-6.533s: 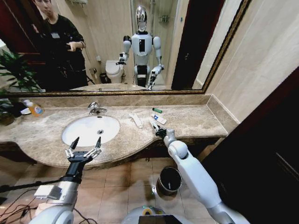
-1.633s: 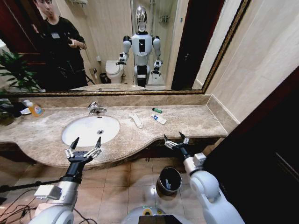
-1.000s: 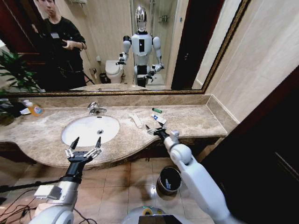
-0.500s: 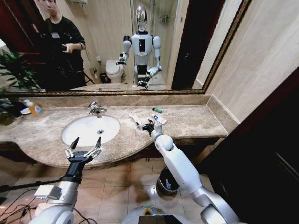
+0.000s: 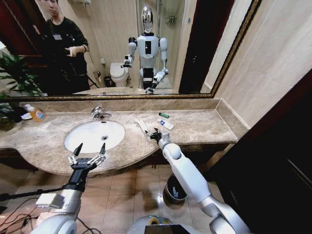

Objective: Pick up the trash from the sink and place it in the trash bin.

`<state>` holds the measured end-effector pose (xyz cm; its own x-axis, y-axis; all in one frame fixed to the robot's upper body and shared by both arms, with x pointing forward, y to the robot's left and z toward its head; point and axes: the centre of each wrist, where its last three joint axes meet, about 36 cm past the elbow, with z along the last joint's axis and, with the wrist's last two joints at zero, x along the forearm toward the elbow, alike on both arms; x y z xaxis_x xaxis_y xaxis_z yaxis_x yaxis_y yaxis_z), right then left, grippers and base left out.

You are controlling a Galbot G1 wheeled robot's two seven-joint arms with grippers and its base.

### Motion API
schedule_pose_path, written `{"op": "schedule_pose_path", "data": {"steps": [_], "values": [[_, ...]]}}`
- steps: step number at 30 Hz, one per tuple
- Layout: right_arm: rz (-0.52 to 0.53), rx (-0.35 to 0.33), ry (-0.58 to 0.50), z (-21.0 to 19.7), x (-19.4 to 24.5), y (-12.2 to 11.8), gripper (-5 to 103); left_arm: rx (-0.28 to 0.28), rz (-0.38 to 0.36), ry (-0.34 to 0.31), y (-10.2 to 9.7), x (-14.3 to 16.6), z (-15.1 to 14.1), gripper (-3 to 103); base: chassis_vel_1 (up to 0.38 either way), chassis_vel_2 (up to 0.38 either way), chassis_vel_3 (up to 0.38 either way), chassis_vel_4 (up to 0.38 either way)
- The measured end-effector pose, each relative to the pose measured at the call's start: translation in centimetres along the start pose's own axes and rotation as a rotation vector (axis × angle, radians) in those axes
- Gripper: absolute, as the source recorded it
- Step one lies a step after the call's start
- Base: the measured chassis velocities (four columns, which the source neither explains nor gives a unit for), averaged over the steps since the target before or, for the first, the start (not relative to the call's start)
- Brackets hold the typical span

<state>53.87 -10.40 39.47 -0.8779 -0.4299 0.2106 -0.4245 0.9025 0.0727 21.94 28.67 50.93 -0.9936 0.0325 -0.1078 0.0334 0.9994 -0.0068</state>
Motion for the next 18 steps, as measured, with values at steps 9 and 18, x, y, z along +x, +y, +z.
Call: {"op": "schedule_pose_path", "data": {"steps": [9, 18], "values": [[-0.031, 0.002, -0.017, 0.24, 0.14, 0.07, 24, 0.000, 0.000, 0.000, 0.00, 0.00, 0.00, 100, 0.000, 0.000, 0.000, 0.000], [-0.038, 0.005, -0.028, 0.23, 0.70, 0.92, 1, 0.000, 0.000, 0.000, 0.00, 0.00, 0.00, 100, 0.000, 0.000, 0.000, 0.000]]}}
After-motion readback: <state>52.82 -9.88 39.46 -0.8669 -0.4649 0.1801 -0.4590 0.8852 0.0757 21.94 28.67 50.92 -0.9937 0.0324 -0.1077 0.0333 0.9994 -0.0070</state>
